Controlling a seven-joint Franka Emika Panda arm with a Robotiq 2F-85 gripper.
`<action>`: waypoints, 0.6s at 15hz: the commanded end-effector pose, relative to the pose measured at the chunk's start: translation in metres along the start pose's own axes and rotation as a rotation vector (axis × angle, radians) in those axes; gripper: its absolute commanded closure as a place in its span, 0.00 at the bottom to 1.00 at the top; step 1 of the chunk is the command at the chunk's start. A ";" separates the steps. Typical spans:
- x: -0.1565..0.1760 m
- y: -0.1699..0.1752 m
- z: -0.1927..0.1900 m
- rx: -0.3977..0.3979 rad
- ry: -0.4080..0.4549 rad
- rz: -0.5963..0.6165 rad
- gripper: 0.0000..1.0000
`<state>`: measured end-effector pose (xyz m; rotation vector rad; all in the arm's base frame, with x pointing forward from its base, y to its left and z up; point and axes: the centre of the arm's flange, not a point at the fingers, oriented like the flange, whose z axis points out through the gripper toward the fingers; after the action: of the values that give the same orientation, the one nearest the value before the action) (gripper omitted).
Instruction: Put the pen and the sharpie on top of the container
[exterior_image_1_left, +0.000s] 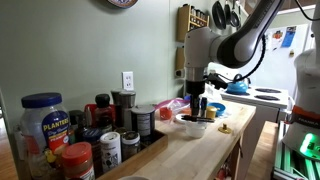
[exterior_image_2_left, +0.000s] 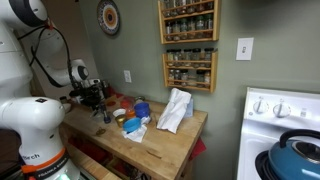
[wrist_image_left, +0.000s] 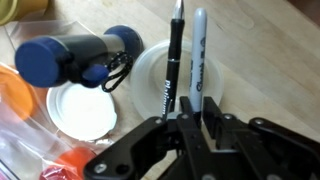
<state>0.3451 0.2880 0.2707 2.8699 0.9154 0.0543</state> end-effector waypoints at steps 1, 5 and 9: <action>0.000 0.000 0.004 -0.019 0.010 -0.002 0.49; 0.000 0.000 -0.007 -0.012 0.030 0.001 0.18; 0.001 -0.001 -0.012 0.000 0.048 0.002 0.00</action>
<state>0.3491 0.2916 0.2791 2.8720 0.9213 0.0925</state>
